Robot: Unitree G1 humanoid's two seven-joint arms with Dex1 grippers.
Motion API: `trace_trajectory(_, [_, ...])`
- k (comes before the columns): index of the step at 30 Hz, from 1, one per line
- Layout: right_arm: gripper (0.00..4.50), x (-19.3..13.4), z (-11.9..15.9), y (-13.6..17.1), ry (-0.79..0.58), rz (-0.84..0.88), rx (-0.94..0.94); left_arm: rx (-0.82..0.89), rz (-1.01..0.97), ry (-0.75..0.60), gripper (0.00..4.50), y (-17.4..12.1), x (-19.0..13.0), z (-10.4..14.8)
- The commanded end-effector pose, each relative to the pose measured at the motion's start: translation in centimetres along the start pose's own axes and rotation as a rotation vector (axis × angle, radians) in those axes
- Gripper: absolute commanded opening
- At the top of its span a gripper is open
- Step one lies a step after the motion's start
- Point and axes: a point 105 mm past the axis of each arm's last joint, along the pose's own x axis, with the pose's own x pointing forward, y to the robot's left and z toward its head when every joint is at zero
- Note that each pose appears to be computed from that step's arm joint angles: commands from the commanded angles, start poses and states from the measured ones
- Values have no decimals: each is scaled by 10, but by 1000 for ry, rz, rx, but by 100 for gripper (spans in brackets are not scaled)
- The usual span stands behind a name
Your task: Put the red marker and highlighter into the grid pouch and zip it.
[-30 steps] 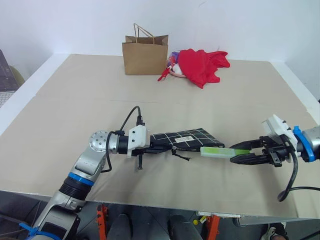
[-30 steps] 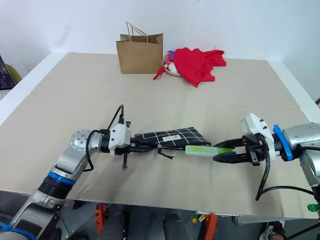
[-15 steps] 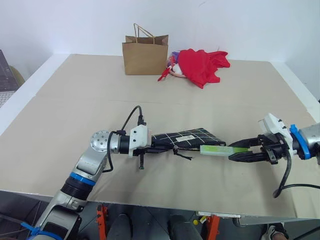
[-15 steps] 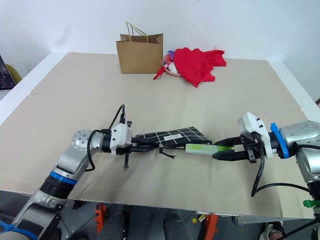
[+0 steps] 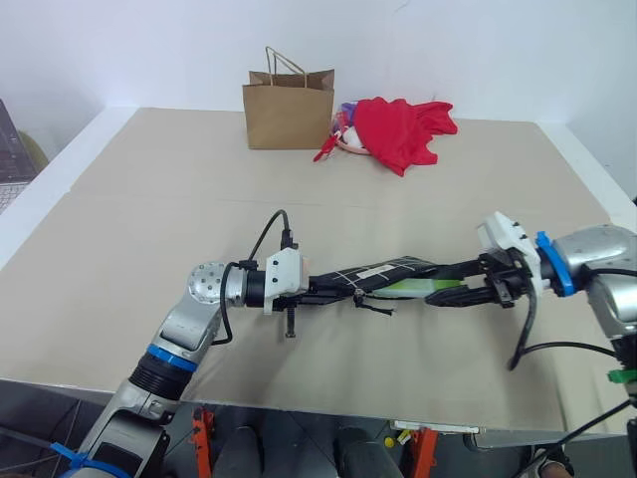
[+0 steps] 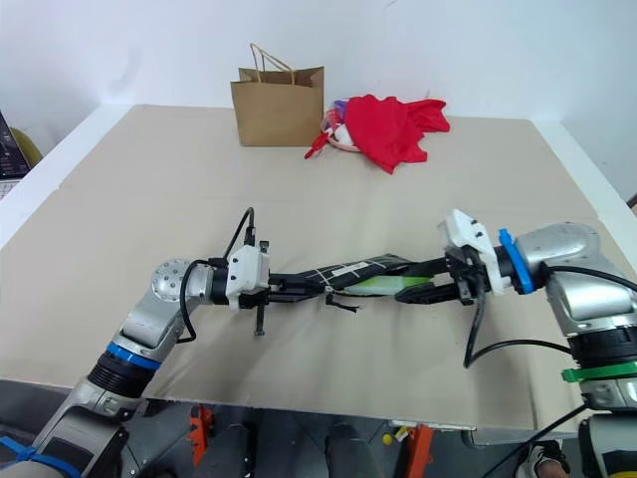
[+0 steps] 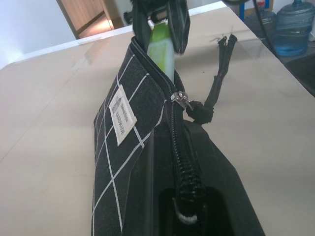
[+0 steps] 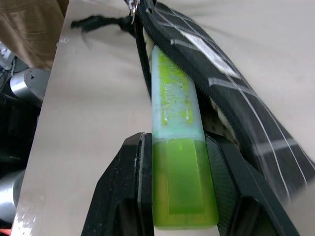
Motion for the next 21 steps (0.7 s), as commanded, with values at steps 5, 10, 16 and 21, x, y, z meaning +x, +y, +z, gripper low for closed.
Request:
trace_trajectory(5, [317, 13, 21, 13, -51, 58, -11, 51, -7, -31, 0, 1, 5, 14])
trace_trajectory(10, [444, 6, 31, 35, -89, 140, -113, 43, -5, -13, 0, 1, 0, 10])
trace_trajectory(16, [444, 25, 51, 71, -205, 176, -394, 42, 13, 6, 0, 7, -9, 8])
trace_trajectory(21, [444, 43, 55, 60, -271, 97, -523, 41, 13, -2, 0, 8, -8, 11])
